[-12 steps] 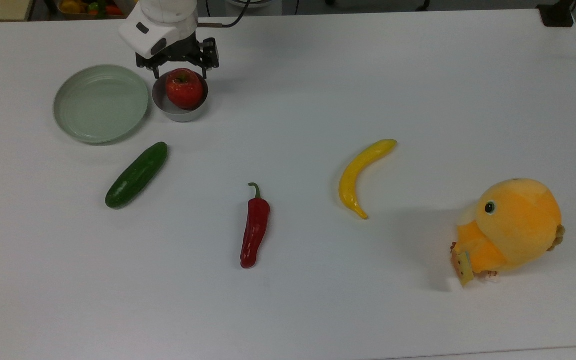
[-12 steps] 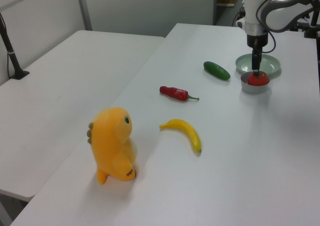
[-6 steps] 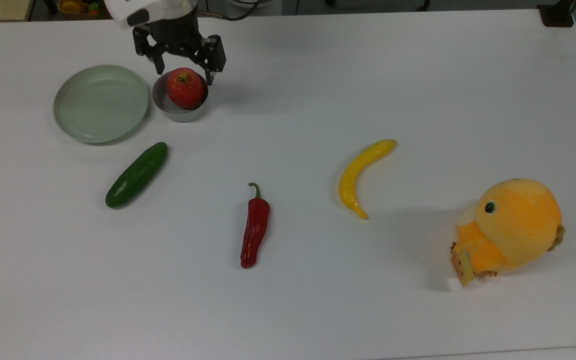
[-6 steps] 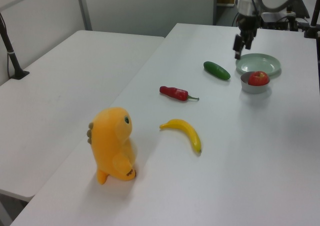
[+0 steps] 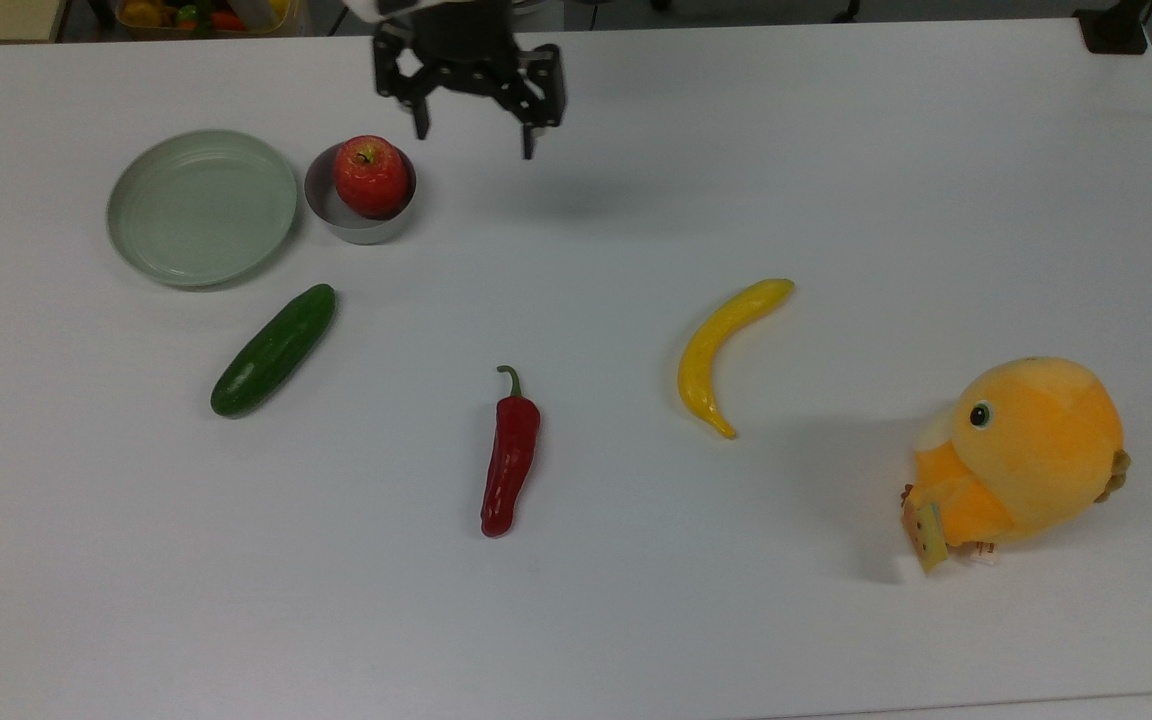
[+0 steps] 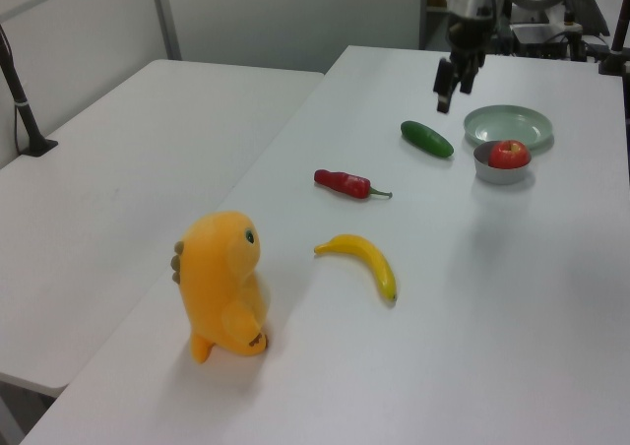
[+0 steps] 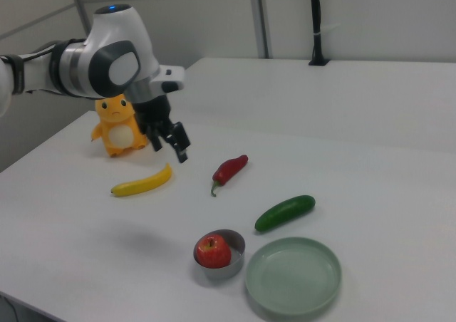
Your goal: Put the red apple in the bowl
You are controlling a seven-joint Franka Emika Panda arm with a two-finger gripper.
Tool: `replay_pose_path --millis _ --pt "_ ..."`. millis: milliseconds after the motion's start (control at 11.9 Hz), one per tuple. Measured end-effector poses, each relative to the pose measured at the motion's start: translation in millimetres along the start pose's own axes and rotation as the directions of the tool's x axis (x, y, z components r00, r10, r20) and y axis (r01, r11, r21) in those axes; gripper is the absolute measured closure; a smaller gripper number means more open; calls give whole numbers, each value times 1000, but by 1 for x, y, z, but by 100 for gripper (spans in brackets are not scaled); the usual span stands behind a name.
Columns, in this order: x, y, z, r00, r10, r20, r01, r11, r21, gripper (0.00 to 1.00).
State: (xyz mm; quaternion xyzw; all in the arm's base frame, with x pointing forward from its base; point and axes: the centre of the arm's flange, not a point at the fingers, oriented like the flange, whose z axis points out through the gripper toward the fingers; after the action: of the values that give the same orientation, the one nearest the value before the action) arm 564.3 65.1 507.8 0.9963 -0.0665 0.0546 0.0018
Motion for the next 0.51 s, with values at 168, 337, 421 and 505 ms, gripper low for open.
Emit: replay_pose_path --millis 168,337,421,505 --pt "-13 -23 7 995 -80 65 81 997 -10 0" --pt "-14 -26 8 992 -101 72 101 995 -10 0" --pt "-14 -25 8 990 -120 72 121 993 -8 0" --pt "-13 -23 7 988 -135 72 136 991 -7 0"
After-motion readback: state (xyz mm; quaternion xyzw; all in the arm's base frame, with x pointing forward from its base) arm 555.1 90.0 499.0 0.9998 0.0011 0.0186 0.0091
